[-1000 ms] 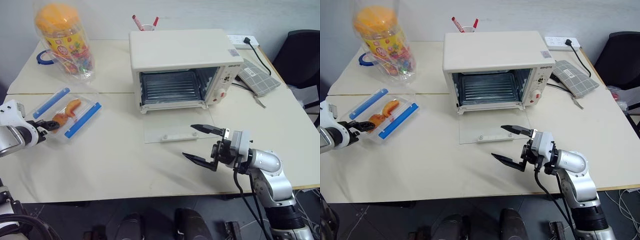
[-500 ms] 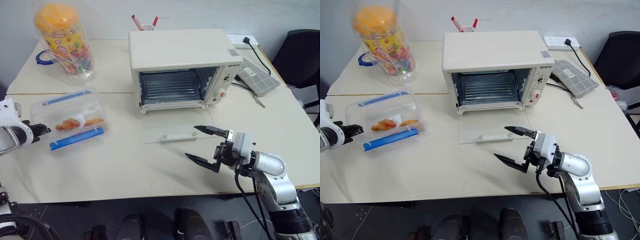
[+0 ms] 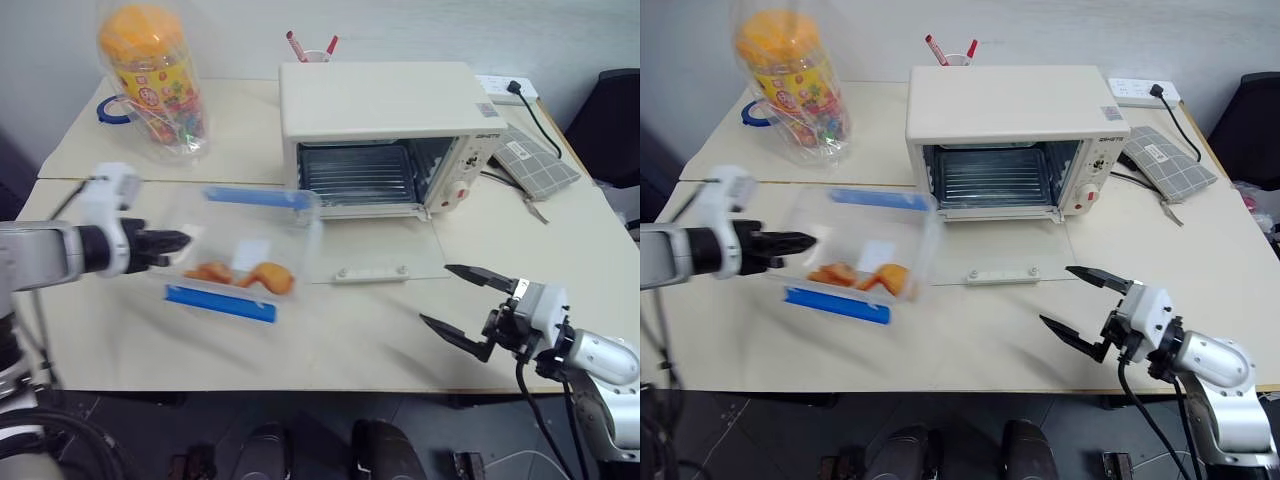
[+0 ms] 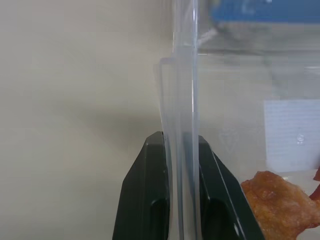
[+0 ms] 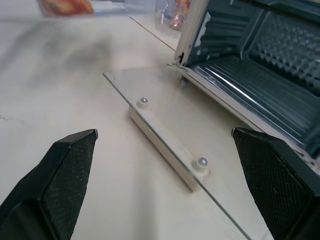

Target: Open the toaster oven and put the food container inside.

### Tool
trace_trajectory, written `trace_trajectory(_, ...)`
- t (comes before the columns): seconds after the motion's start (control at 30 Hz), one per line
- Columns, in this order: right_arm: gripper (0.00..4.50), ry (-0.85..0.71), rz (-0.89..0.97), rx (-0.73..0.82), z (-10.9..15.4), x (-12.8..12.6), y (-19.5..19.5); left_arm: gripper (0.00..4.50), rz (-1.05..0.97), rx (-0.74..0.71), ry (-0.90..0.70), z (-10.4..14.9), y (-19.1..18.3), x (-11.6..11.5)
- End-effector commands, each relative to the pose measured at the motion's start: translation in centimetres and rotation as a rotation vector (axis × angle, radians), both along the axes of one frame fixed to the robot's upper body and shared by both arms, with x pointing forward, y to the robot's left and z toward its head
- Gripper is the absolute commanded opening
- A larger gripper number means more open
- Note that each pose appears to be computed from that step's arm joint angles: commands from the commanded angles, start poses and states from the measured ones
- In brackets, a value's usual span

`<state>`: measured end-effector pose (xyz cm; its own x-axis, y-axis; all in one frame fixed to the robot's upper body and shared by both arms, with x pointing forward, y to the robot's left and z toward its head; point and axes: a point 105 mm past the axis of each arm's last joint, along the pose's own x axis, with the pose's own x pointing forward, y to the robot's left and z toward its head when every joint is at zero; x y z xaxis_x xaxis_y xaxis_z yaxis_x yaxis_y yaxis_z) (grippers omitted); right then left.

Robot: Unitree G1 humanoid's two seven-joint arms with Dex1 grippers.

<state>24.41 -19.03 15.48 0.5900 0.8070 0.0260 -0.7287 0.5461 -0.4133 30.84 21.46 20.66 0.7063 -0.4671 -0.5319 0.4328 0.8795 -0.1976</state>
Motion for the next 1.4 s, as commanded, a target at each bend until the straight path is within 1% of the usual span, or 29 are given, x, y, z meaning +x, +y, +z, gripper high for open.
trace_trajectory(0.03,4.5,-0.042,-0.039,0.0,1.2,-0.7,-0.5,0.13,-0.025,0.075,-0.006,0.2,-1.6,0.8)
trace_trajectory(0.13,4.5,-0.033,-0.055,0.007,1.0,-1.3,-0.4,0.13,-0.064,0.019,-0.028,0.9,-4.4,2.2)
trace_trajectory(0.33,4.5,-0.046,-0.088,0.028,1.3,-1.6,0.0,0.13,-0.12,-0.012,-0.053,2.0,-8.9,3.8)
trace_trajectory(0.47,4.5,-0.062,-0.1,0.042,1.6,-1.6,0.4,0.13,-0.092,0.031,-0.045,1.2,-10.0,4.6)
trace_trajectory(0.67,4.5,-0.076,-0.124,0.053,1.9,-1.5,0.4,0.13,-0.05,0.008,-0.043,0.6,-11.2,5.4)
trace_trajectory(0.87,4.5,-0.06,-0.159,0.055,1.7,-2.4,0.2,0.13,-0.062,-0.008,-0.048,0.1,-13.1,5.8)
trace_trajectory(0.9,4.5,-0.058,-0.164,0.054,1.7,-2.5,0.2,0.83,-0.055,-0.006,-0.052,0.1,-13.1,5.9)
trace_trajectory(0.93,4.5,-0.056,-0.173,0.056,1.7,-2.6,0.1,1.14,-0.053,-0.007,-0.058,0.1,-13.2,6.1)
trace_trajectory(0.97,4.5,-0.052,-0.181,0.056,1.6,-2.7,0.1,1.34,-0.058,-0.012,-0.061,0.2,-13.4,6.1)
trace_trajectory(1.07,4.5,-0.043,-0.198,0.054,1.5,-3.1,-0.1,2.26,-0.084,-0.026,-0.074,0.6,-14.0,6.1)
trace_trajectory(1.1,4.5,-0.041,-0.203,0.054,1.5,-3.2,-0.1,2.62,-0.095,-0.034,-0.084,0.8,-14.1,6.1)
trace_trajectory(1.27,4.5,-0.033,-0.224,0.053,1.4,-3.6,-0.4,4.04,-0.171,-0.065,-0.142,2.3,-14.1,5.8)
trace_trajectory(1.4,4.5,-0.036,-0.248,0.057,1.6,-3.6,-0.9,4.04,-0.286,-0.07,-0.202,3.4,-13.4,5.0)
